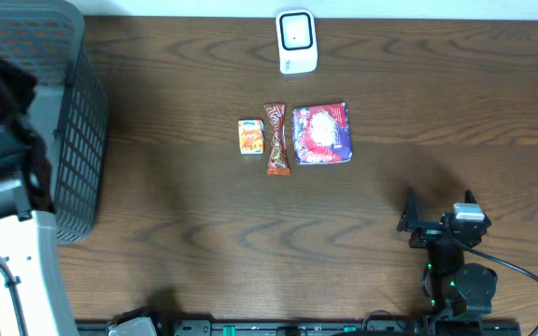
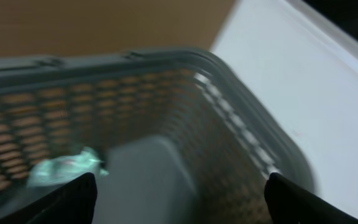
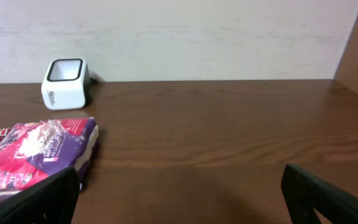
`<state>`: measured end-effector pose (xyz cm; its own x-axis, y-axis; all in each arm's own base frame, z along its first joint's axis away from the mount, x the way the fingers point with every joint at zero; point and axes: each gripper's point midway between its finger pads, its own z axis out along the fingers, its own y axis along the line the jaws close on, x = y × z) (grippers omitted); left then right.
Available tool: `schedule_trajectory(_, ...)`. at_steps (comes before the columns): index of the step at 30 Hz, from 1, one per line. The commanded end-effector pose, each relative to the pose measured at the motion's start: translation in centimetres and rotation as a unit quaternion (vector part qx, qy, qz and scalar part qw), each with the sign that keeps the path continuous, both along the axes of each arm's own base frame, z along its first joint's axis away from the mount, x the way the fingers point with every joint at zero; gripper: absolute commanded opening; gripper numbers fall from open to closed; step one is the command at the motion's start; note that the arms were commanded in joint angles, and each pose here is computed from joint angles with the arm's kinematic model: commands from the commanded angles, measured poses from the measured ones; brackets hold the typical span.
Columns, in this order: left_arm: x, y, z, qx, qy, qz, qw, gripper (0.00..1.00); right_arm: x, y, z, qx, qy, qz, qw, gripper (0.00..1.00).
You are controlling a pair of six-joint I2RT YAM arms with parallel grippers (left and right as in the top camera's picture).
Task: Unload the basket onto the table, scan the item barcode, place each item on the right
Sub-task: 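Move the left gripper back into the basket toward the green wipes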
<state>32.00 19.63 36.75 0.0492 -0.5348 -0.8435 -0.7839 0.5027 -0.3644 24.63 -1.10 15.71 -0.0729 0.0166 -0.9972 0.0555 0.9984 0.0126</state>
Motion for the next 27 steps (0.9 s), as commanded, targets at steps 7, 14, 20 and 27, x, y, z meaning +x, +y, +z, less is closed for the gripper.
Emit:
schedule_trajectory(7,-4.5,6.1,-6.4,-0.044,0.128,0.103,0.985,0.86,0.0,0.2,0.0,0.005,-0.001,0.005,1.0,0.99)
schedule_trajectory(14,-4.5,8.0,-11.8,-0.062,0.245,0.088,0.964,0.87,0.0,0.2,0.0,0.005,-0.001,0.005,1.0,0.99)
schedule_trajectory(20,-3.8,9.0,-14.7,-0.08,0.275,0.091,0.954,0.86,0.0,0.2,0.0,0.005,-0.001,0.005,1.0,0.99)
schedule_trajectory(27,-2.4,10.0,-18.8,-0.092,0.319,0.077,0.94,0.77,0.0,0.2,0.0,0.005,-0.001,0.005,1.0,0.99)
